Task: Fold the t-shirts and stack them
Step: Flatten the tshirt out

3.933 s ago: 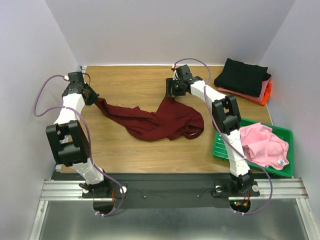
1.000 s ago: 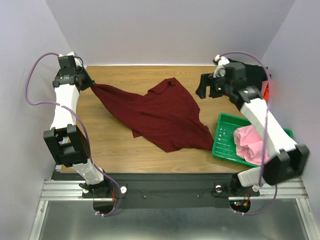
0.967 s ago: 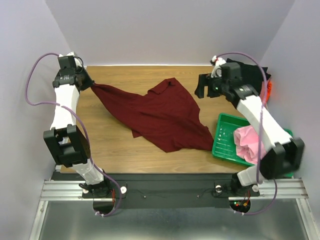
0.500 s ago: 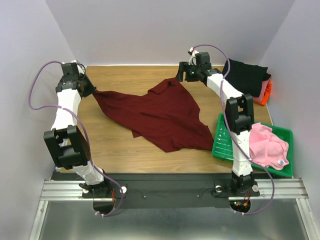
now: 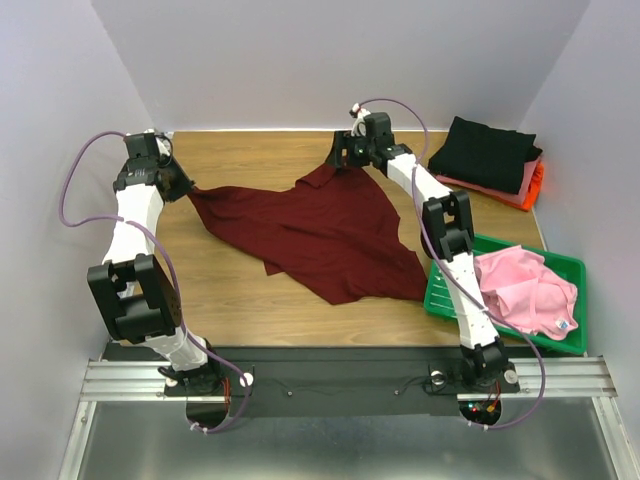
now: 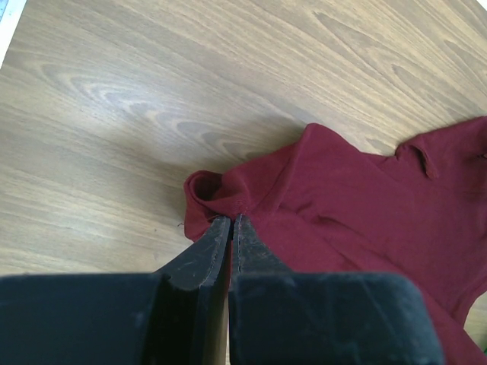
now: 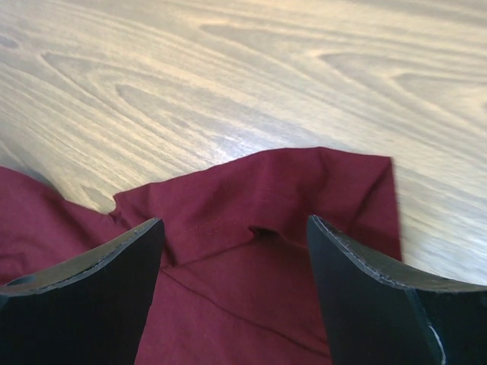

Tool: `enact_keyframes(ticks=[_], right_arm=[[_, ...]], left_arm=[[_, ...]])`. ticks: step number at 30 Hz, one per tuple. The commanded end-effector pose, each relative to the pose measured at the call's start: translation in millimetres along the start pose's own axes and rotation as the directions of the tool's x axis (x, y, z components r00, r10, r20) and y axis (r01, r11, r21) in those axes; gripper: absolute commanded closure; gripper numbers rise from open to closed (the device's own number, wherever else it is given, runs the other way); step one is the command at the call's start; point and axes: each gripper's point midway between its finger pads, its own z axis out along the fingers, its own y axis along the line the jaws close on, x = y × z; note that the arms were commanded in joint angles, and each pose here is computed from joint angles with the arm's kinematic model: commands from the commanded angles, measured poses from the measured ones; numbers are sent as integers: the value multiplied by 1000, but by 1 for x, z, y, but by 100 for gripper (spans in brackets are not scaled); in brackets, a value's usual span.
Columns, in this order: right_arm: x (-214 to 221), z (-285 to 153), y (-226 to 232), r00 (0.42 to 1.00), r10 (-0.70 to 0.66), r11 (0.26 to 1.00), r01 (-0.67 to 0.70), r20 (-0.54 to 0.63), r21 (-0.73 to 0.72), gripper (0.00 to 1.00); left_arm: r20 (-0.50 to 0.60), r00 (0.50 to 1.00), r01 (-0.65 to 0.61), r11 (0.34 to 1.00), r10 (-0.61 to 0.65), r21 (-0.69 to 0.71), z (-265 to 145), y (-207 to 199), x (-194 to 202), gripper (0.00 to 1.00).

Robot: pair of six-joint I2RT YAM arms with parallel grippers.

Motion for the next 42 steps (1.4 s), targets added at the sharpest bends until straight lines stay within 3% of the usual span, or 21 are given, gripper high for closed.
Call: enact_keyframes(ticks=[1,5,12,16,21,23,30,34,39,41,42], right_arm=[[-22,10,12,995,-43,999,45,85,-25,19],[-8,21,9,995,-67,998,66,69,8,21],[2,34,-12,994,-76,990,66,79,121,42],[-7,33,-20,991,-50,984,28,122,176,64],[-50,12,-14,974,-67,974,16,217,226,94],[-71,-2,-10,963,-91,968,26,255,249,99],[-183,-114,9,878,-185,945,35,442,325,100],[-236,-197,31,804,-295,917,87,517,389,100],[-264,-273,58,725,-433,862,159,535,482,100],[-265,-293,66,710,-462,850,182,532,495,100],[-276,-327,82,668,-493,839,195,558,508,100]], left_arm=[[58,998,-9,999,7,38,-10,-11,-20,100],[43,999,-12,999,11,31,-9,-9,-17,100],[32,999,-13,1000,12,27,-7,-8,-14,100],[32,999,-24,999,23,23,-9,-7,-14,100],[40,999,-33,999,32,32,-8,-10,-19,100],[64,997,-37,998,34,44,-9,-15,-29,100],[212,975,-98,988,71,122,-27,-45,-88,100],[330,937,-183,967,117,176,-50,-73,-132,100],[454,876,-293,926,161,237,-88,-103,-168,100],[512,836,-373,888,196,270,-114,-121,-179,100],[524,824,-417,856,214,306,-124,-131,-178,100]])
